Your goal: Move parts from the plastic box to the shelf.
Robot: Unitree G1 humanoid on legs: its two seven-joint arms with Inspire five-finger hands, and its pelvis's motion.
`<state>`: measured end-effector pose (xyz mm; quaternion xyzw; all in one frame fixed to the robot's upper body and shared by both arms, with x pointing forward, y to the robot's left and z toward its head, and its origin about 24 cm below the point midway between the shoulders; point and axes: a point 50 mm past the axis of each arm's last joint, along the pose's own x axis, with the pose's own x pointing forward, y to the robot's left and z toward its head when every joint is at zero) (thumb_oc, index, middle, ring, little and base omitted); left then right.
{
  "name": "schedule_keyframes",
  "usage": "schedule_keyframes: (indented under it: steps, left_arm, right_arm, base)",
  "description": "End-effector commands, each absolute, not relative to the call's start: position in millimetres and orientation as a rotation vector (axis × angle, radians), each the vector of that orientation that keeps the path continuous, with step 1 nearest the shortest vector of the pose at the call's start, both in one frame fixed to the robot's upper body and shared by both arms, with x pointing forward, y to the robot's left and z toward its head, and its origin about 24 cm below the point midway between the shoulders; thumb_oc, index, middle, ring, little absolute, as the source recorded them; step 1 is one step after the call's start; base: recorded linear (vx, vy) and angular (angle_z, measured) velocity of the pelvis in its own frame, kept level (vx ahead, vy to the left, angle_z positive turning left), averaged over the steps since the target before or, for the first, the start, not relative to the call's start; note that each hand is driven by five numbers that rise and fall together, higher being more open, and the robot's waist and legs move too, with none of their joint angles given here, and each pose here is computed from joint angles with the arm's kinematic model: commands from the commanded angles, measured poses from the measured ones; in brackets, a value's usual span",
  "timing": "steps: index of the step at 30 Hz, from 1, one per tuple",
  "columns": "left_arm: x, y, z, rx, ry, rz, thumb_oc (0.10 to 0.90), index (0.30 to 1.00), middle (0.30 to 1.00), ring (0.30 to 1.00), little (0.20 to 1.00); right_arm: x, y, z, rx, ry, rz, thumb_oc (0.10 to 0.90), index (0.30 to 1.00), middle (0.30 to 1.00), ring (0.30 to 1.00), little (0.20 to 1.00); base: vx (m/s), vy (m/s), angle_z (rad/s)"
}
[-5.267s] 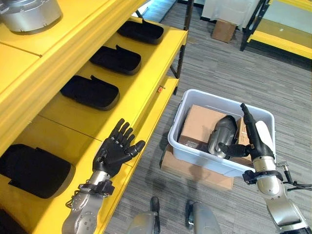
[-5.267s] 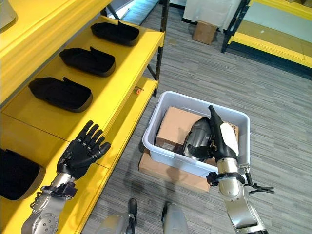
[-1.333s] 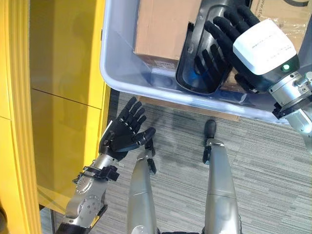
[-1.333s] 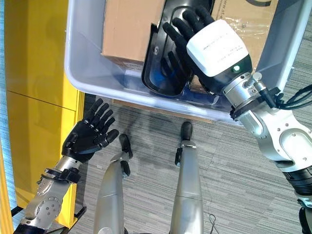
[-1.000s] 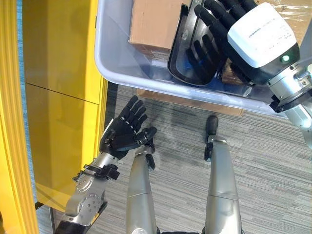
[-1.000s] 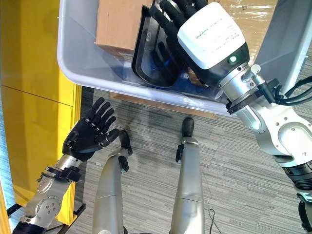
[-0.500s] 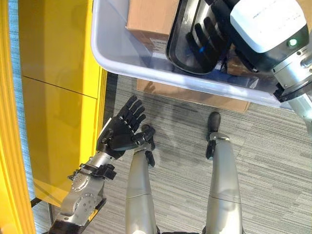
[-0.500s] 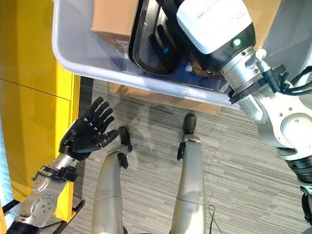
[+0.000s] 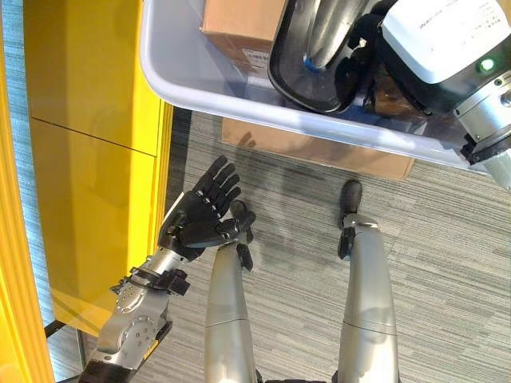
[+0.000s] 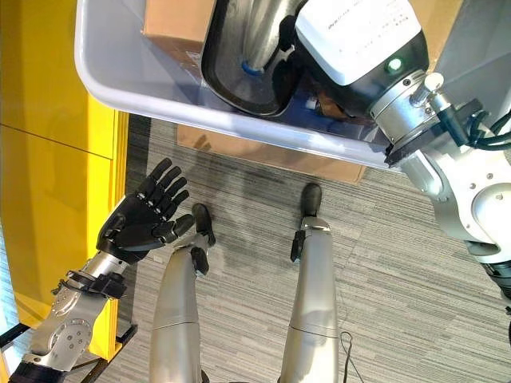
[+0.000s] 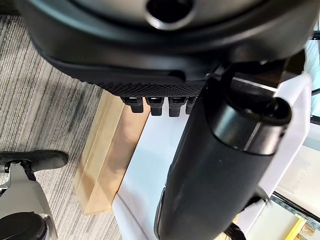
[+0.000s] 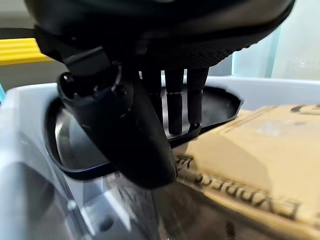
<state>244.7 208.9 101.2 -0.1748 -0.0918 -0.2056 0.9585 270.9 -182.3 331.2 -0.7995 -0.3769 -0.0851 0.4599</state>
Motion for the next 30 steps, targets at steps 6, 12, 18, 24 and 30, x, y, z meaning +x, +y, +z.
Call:
schedule_keyframes:
  steps: [6,12,18,24,30]
  left_arm:
    - [236.8,214.9,122.7,-0.294,-0.307,-0.439,0.900,1.000,1.000,1.000,1.000]
    - [238.8,213.9,123.1,-0.298,-0.311,-0.439,0.900,1.000,1.000,1.000,1.000]
    - [239.0,211.8,122.1,-0.301,-0.316,-0.454,0.900,1.000,1.000,1.000,1.000]
    - [235.9,206.9,121.5,-0.321,-0.323,-0.469,0.900,1.000,1.000,1.000,1.000]
    - [231.8,206.7,121.3,-0.331,-0.325,-0.474,0.900,1.000,1.000,1.000,1.000]
  right_arm:
    - [280.1,-178.9,333.2,-1.892,-0.972,-0.206,0.400,0.300,0.300,0.300,0.300]
    - [282.9,-178.1,330.5,-1.885,-0.980,-0.195,0.400,0.300,0.300,0.300,0.300]
    - [283.6,-171.7,325.1,-1.855,-1.008,-0.138,0.400,0.300,0.300,0.300,0.300]
    - [278.1,-160.5,318.1,-1.765,-1.060,-0.078,0.400,0.300,0.300,0.300,0.300]
    - [266.3,-154.3,317.1,-1.689,-1.141,-0.075,0.400,0.300,0.300,0.300,0.300]
  base:
    - [0.00,0.006,0.04]
    - [0.00,0.017,0.02]
    - [0.00,0.000,0.00]
    - [-0.03,0.039,-0.01]
    - [-0.03,0.070,-0.03]
